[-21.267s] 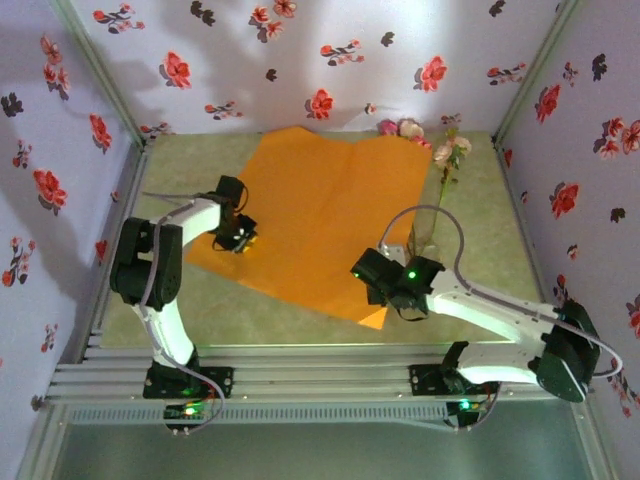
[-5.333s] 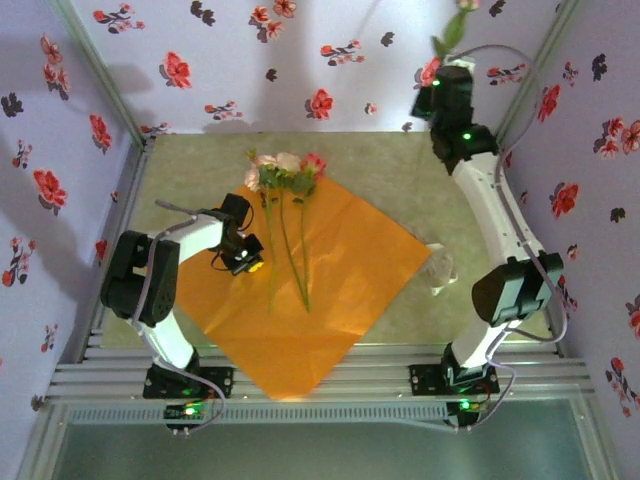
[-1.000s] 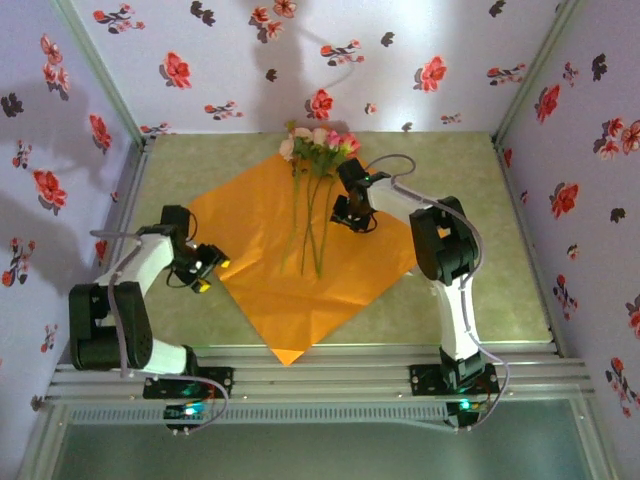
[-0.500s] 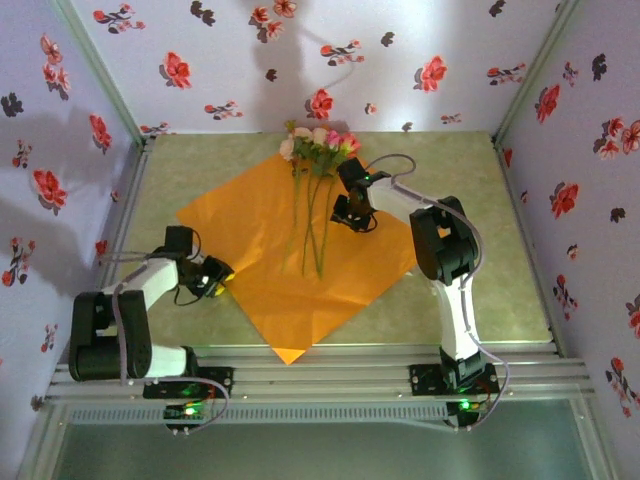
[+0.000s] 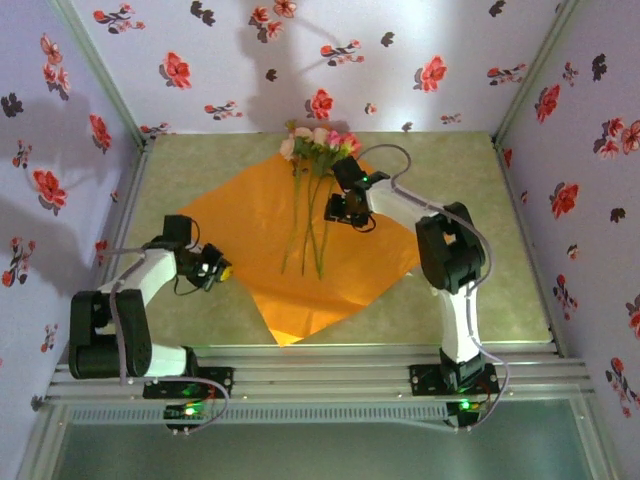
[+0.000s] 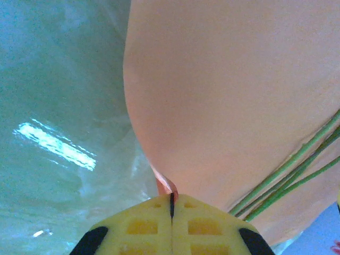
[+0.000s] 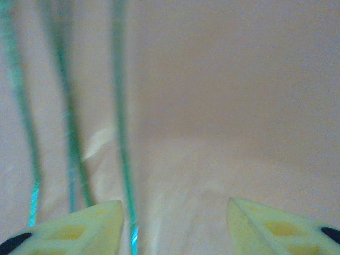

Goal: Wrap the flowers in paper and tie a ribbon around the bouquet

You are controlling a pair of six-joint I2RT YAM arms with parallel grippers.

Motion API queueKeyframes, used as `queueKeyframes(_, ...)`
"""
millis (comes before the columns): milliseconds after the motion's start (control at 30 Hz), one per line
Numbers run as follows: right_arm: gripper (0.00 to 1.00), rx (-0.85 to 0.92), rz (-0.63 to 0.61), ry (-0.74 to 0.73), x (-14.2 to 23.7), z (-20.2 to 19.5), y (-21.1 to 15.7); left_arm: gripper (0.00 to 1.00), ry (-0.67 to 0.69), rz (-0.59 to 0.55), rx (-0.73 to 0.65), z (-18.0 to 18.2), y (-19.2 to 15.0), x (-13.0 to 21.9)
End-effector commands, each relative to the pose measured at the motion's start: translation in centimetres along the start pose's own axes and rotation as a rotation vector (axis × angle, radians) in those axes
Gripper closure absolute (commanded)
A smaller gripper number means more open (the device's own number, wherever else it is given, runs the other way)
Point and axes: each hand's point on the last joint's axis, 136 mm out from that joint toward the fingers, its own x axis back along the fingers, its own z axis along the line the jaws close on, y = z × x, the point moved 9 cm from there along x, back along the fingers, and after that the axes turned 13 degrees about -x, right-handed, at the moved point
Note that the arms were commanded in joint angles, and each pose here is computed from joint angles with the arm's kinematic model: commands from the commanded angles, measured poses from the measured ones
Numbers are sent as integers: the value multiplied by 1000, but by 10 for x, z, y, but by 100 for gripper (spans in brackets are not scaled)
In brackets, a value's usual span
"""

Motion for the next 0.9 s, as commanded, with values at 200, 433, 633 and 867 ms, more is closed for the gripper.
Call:
queueKeyframes(200, 41, 502, -63, 361, 54, 59, -36, 100, 138, 142, 291, -5, 3, -4)
queueKeyframes(433, 40, 571, -59, 526, 57, 72, -47, 100, 249, 194, 485, -1, 11, -18)
queueKeyframes(633, 37, 620, -67, 686, 72, 67, -62, 100, 295, 197, 514, -7, 23, -21)
queueKeyframes(867, 25, 745, -139, 785, 97, 29, -90, 100, 311, 202, 528, -4, 23, -27)
